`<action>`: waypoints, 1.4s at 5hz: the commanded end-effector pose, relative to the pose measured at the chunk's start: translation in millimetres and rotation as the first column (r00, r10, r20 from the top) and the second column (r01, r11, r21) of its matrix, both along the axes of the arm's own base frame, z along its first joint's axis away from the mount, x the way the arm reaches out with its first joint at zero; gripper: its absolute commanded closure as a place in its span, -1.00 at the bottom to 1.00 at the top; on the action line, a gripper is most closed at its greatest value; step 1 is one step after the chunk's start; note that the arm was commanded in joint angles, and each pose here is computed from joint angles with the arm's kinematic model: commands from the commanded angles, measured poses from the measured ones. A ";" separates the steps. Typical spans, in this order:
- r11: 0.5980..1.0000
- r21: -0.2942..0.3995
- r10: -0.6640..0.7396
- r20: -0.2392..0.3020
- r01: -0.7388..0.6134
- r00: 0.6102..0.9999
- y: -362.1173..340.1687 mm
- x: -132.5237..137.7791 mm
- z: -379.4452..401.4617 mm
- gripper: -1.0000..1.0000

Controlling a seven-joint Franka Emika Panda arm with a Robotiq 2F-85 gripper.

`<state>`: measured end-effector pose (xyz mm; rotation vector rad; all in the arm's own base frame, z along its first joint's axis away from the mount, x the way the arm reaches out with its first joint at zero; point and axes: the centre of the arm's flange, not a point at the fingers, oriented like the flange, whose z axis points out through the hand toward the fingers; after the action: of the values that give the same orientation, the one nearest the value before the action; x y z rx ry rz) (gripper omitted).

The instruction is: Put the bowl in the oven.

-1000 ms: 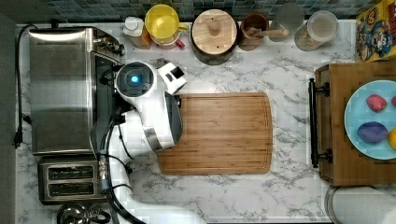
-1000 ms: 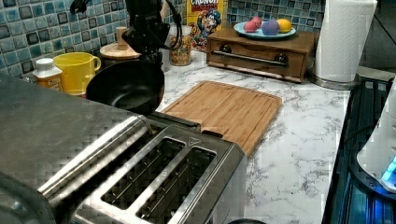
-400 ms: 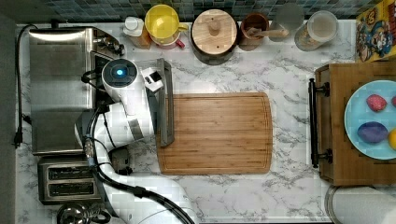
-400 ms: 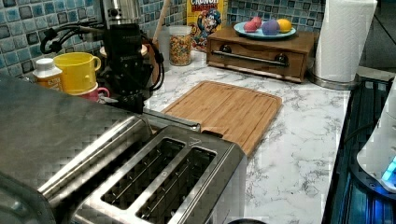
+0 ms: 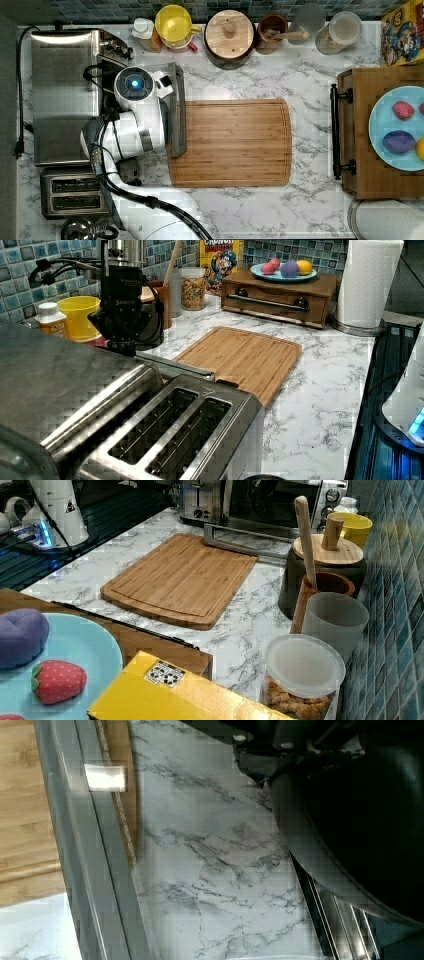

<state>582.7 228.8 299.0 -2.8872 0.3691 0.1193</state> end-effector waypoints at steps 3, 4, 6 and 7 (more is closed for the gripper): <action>0.980 0.198 0.015 0.068 -0.029 0.998 60.6 -22.1 -9.8 1.00; 0.987 0.147 -0.066 0.064 0.056 0.996 50.3 -17.0 -26.5 1.00; 0.962 0.223 -0.170 0.033 0.158 0.985 39.9 -20.1 -37.7 0.00; 0.932 0.296 -0.223 0.016 0.208 0.975 40.6 -26.7 -32.8 0.00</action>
<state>569.3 251.6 256.8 -2.5661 0.6416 0.0879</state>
